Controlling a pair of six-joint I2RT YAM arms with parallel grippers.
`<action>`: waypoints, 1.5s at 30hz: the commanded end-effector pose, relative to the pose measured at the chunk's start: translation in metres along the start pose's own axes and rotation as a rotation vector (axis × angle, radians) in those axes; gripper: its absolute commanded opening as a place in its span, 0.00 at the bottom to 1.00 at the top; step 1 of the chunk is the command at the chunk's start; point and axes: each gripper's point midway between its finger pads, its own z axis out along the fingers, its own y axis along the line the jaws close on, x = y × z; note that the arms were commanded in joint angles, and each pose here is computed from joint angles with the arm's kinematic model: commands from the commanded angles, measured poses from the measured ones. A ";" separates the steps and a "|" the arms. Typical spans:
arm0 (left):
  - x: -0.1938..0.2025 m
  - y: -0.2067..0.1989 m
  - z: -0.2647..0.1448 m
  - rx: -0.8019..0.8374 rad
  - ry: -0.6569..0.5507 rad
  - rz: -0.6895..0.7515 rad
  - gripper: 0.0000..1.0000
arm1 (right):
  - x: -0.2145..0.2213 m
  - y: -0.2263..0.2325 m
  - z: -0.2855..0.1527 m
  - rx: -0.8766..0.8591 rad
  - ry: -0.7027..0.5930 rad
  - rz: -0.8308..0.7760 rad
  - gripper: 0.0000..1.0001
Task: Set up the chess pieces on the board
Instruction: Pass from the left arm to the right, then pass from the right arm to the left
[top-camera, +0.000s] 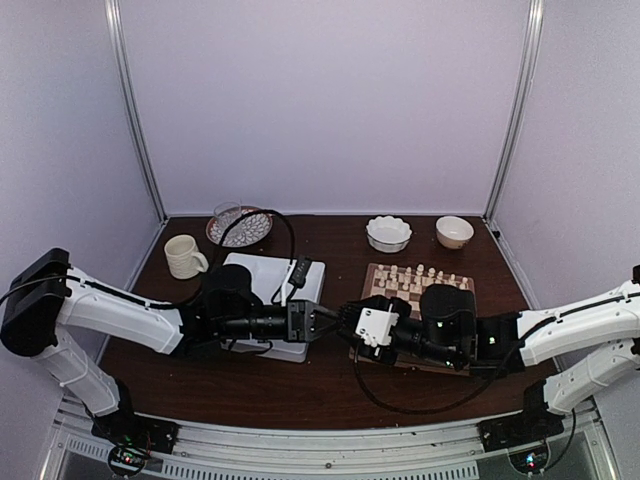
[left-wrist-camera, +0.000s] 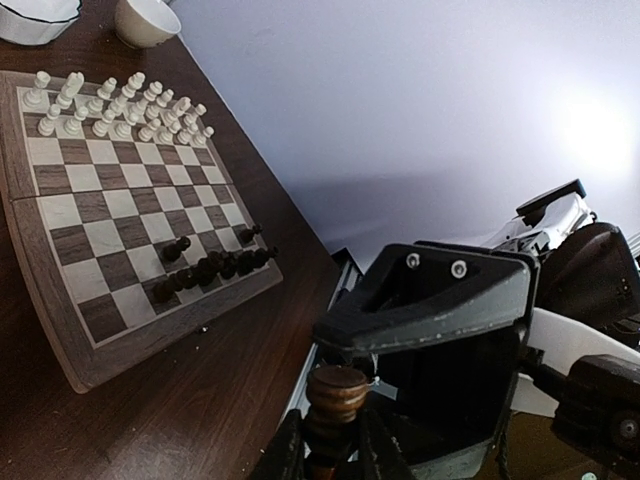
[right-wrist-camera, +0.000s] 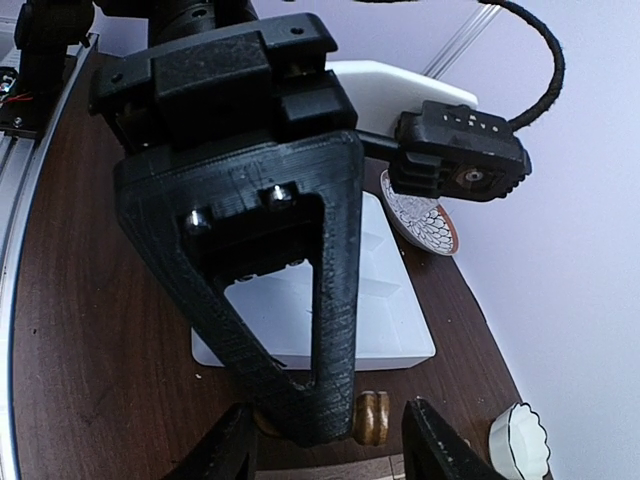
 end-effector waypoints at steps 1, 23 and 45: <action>-0.008 -0.014 0.006 0.049 -0.010 0.027 0.18 | -0.016 -0.006 -0.003 0.009 -0.036 0.014 0.47; -0.045 -0.020 -0.063 -0.202 -0.144 0.278 0.58 | -0.015 -0.020 -0.007 0.057 -0.045 0.117 0.26; -0.041 -0.009 -0.107 -0.338 -0.297 1.482 0.65 | -0.078 -0.016 0.018 -0.476 -0.156 0.757 0.21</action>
